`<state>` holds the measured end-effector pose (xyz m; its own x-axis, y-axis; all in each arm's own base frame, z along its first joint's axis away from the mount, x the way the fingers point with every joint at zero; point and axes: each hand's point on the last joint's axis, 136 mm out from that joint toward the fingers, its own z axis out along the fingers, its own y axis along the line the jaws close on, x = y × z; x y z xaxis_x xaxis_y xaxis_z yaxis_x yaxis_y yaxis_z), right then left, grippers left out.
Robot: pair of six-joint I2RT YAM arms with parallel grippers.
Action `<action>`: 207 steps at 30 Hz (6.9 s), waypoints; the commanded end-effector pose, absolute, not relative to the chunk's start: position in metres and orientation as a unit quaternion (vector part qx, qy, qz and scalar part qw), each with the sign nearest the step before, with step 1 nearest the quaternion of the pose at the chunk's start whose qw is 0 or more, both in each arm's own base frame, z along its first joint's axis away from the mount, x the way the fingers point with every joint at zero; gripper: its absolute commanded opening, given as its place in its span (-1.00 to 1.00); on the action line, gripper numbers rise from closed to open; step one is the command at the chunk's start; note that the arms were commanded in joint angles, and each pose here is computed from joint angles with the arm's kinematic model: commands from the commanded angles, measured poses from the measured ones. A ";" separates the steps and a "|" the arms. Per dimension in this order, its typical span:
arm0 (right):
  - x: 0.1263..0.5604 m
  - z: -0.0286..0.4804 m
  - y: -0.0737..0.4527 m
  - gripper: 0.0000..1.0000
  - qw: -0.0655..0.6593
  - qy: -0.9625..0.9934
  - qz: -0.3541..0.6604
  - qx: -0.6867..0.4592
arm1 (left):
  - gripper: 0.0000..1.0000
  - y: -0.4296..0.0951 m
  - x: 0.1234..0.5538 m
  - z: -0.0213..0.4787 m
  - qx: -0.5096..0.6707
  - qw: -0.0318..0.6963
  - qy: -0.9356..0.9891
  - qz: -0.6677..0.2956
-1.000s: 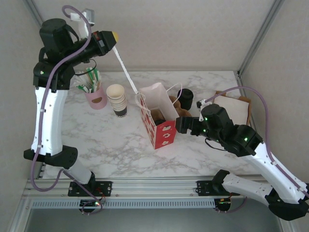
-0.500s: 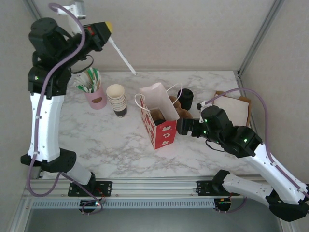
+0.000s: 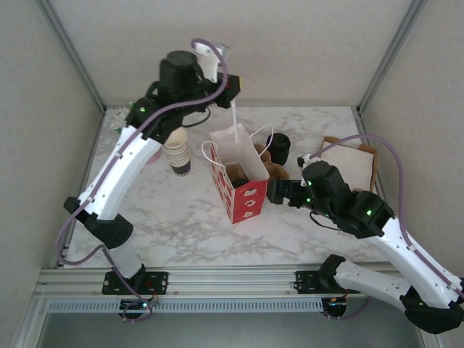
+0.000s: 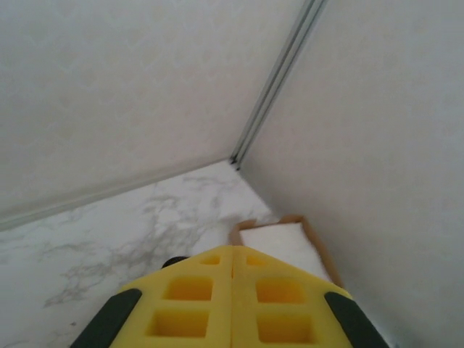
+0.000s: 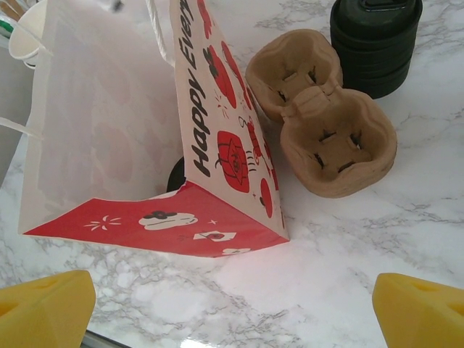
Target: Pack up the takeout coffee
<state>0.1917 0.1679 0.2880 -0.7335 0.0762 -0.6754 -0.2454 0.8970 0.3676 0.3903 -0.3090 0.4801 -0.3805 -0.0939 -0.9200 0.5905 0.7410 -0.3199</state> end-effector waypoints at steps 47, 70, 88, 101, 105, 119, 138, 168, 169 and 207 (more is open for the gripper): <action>0.202 0.277 0.172 0.97 0.357 0.911 0.200 -0.049 | 0.24 -0.306 0.375 0.381 0.208 0.539 0.802 -0.151; 0.164 0.282 0.130 0.98 0.344 0.912 0.225 0.014 | 0.99 -0.177 0.259 0.441 0.042 0.612 0.733 -0.293; 0.191 0.238 0.114 0.98 0.281 0.955 0.074 0.066 | 0.99 -0.194 0.264 0.378 0.047 0.565 0.765 -0.307; 0.279 0.246 0.051 0.98 0.249 0.943 0.092 0.201 | 0.99 -0.234 0.295 0.398 0.110 0.576 0.754 -0.295; 0.307 0.226 0.017 0.98 0.238 0.938 0.072 0.242 | 0.99 -0.245 0.307 0.394 0.125 0.577 0.756 -0.283; 0.393 0.126 -0.066 0.85 0.149 0.956 -0.013 0.254 | 0.99 -0.237 0.334 0.364 0.112 0.569 0.777 -0.244; 0.445 0.060 -0.098 0.60 0.090 0.975 0.007 0.202 | 0.99 -0.227 0.351 0.345 0.097 0.556 0.793 -0.228; 0.430 0.011 0.002 0.51 -0.011 0.990 0.063 0.125 | 0.99 -0.230 0.354 0.341 0.100 0.545 0.799 -0.233; 0.429 0.013 -0.001 0.54 -0.009 0.990 0.052 0.128 | 0.99 -0.230 0.354 0.341 0.100 0.545 0.800 -0.233; 0.427 0.035 -0.015 0.28 0.023 0.988 0.023 0.148 | 0.99 -0.232 0.353 0.343 0.103 0.543 0.798 -0.239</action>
